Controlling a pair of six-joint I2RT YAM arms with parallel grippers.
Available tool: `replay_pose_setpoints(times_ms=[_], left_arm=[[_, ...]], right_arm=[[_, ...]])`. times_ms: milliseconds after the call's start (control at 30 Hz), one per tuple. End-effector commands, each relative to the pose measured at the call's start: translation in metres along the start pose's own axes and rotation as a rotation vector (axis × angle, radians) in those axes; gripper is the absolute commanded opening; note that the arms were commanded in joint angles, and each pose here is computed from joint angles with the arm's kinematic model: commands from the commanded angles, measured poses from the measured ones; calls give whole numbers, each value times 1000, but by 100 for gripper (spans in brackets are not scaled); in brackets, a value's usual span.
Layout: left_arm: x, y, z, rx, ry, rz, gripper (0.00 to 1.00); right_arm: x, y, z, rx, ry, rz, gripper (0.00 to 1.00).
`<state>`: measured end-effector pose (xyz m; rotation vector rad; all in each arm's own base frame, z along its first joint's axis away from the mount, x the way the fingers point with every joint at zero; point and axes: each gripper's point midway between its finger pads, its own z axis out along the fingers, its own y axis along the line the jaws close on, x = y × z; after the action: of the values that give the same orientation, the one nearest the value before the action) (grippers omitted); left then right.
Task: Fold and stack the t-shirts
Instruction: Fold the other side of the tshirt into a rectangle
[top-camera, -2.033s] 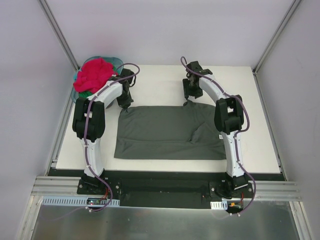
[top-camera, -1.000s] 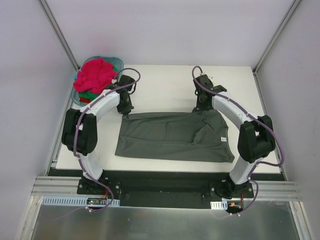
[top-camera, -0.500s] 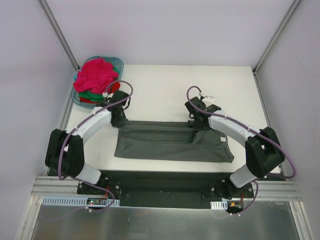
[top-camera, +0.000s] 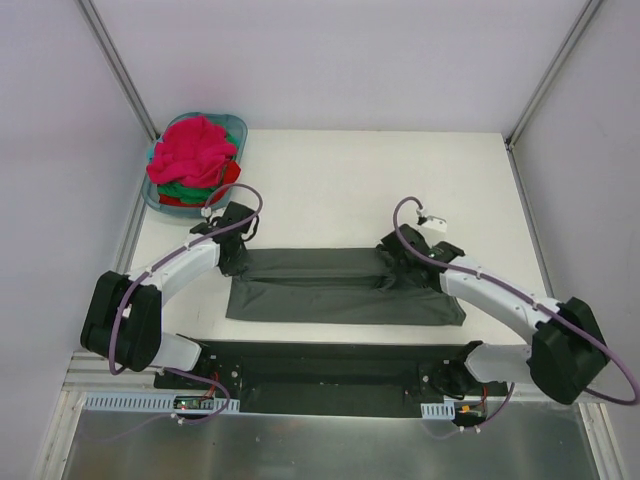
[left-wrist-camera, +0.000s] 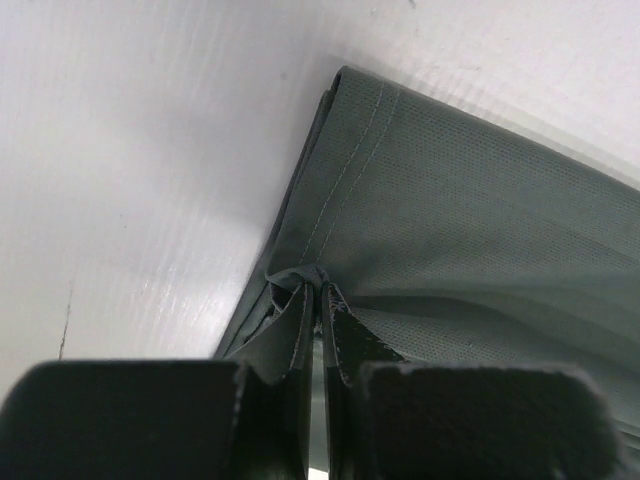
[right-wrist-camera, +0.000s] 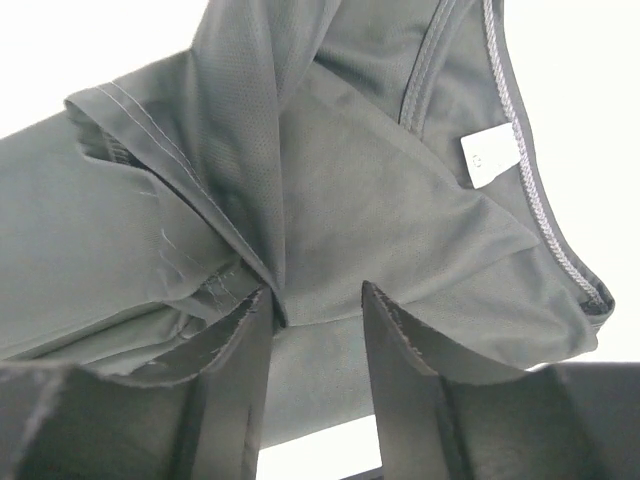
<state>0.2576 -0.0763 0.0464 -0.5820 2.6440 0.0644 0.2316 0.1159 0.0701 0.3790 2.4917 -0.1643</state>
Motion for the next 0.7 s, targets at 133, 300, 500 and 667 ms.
replay_pose_setpoints(times_ms=[133, 300, 500, 667], left_arm=[[2, 2, -1, 12, -30, -20, 0], [5, 4, 2, 9, -25, -10, 0], [9, 5, 4, 14, -15, -1, 6], [12, 5, 5, 17, -3, 11, 16]], right_arm=[[-55, 0, -40, -145, -238, 61, 87], [-86, 44, -49, -334, -277, -151, 96], [-95, 84, -32, -275, -69, -520, 98], [-79, 100, 4, -190, 98, -627, 87]])
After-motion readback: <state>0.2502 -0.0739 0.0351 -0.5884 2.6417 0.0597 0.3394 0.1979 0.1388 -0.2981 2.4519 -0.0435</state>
